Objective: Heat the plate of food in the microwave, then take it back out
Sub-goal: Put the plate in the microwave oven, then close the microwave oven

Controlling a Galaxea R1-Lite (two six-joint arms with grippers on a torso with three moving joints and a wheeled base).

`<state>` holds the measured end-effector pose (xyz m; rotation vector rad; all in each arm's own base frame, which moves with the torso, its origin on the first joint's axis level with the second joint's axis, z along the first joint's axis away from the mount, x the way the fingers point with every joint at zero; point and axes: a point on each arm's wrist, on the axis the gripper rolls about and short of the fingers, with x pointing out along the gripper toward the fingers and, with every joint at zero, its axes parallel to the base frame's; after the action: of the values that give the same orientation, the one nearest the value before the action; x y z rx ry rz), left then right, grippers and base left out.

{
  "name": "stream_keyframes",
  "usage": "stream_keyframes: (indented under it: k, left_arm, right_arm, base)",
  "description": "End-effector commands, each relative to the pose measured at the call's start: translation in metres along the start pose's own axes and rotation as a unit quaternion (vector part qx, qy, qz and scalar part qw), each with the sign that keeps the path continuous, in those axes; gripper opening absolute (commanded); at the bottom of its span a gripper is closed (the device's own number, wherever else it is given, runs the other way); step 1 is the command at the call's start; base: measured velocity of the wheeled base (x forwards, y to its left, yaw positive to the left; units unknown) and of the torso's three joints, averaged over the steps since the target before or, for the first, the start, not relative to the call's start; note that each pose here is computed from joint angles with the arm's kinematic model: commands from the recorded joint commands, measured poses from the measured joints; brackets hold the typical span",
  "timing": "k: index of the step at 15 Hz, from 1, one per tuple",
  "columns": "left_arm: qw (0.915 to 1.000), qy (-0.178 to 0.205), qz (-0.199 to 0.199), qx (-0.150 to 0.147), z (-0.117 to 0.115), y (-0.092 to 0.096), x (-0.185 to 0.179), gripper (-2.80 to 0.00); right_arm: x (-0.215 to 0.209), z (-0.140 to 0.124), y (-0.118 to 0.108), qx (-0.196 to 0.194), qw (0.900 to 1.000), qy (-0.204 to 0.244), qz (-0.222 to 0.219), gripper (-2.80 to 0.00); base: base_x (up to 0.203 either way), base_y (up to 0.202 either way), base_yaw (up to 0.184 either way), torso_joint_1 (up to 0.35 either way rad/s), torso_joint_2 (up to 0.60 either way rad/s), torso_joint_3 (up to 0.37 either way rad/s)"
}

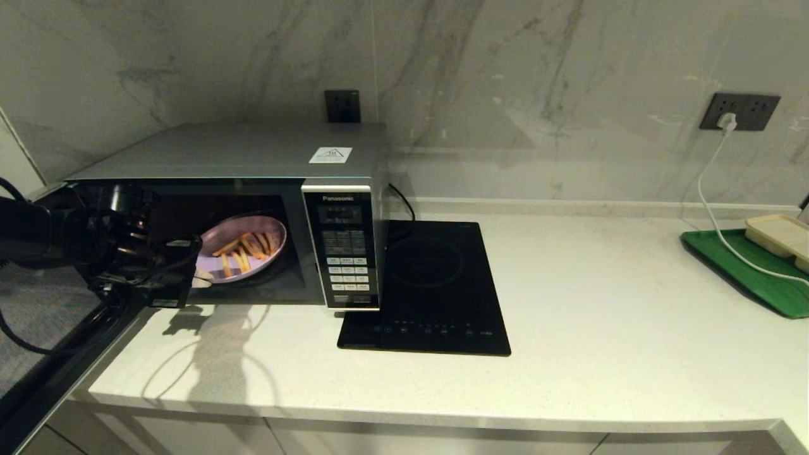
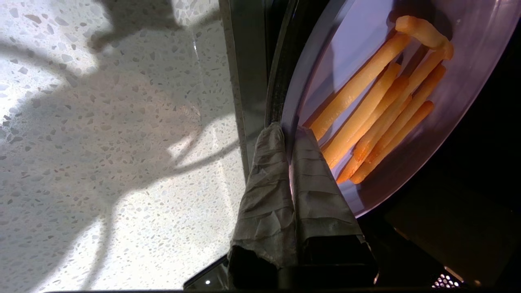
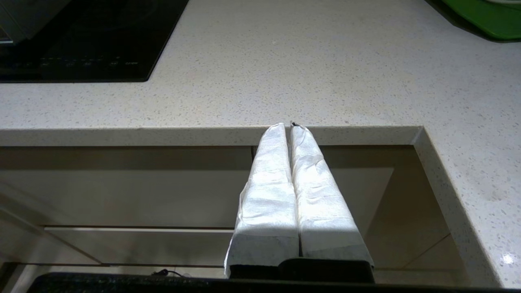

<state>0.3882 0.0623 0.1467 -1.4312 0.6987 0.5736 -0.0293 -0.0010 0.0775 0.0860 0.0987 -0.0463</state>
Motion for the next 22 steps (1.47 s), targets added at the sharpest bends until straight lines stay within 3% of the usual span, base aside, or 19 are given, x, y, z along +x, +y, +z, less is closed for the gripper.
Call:
stream_keyframes:
  k: [1, 4, 5, 10, 14, 17, 19, 20, 22]
  left_arm:
    - [1.0, 0.001, 0.001, -0.002, 0.0, 0.0, 0.001, -2.8]
    - [1.0, 0.0, -0.005, 0.007, -0.001, -0.002, -0.003, -2.8]
    - [0.9999, 0.0, -0.005, 0.01, -0.001, -0.002, -0.003, 0.0]
    - [0.9993, -0.004, -0.033, 0.016, -0.004, -0.01, -0.023, 0.0]
    - [0.9965, 0.002, -0.078, 0.029, -0.015, -0.014, -0.075, 0.0]
    - [0.9921, 0.034, -0.096, 0.074, -0.031, 0.009, -0.126, 0.0]
    - [0.986, 0.048, -0.064, 0.146, -0.041, 0.048, -0.144, 0.0]
    - [0.9793, 0.047, -0.056, 0.189, -0.045, 0.067, -0.153, -2.8]
    - [0.963, 0.029, -0.063, 0.26, -0.052, 0.098, -0.181, -2.8]
  right_arm:
    - [0.0, 0.0, 0.0, 0.0, 1.0, 0.001, 0.0, -2.8]
    - [0.0, 0.0, 0.0, 0.0, 1.0, 0.001, 0.0, -2.8]
    - [0.0, 0.0, 0.0, 0.0, 1.0, 0.001, -0.001, -2.8]
    - [0.0, 0.0, 0.0, 0.0, 1.0, 0.001, 0.0, -2.8]
    - [0.0, 0.0, 0.0, 0.0, 1.0, 0.001, 0.0, -2.8]
    - [0.0, 0.0, 0.0, 0.0, 1.0, 0.001, 0.0, -2.8]
    - [0.0, 0.0, 0.0, 0.0, 1.0, 0.001, 0.0, -2.8]
    - [0.0, 0.0, 0.0, 0.0, 1.0, 0.001, 0.0, -2.8]
    - [0.0, 0.0, 0.0, 0.0, 1.0, 0.002, 0.0, -2.8]
  base:
    - [0.0, 0.0, 0.0, 0.0, 0.0, 0.0]
    - [0.0, 0.0, 0.0, 0.0, 0.0, 0.0]
    - [0.0, 0.0, 0.0, 0.0, 0.0, 0.0]
    - [0.0, 0.0, 0.0, 0.0, 0.0, 0.0]
    - [0.0, 0.0, 0.0, 0.0, 0.0, 0.0]
    - [0.0, 0.0, 0.0, 0.0, 0.0, 0.0]
    - [0.0, 0.0, 0.0, 0.0, 0.0, 0.0]
    - [0.0, 0.0, 0.0, 0.0, 0.0, 0.0]
    - [0.0, 0.0, 0.0, 0.0, 0.0, 0.0]
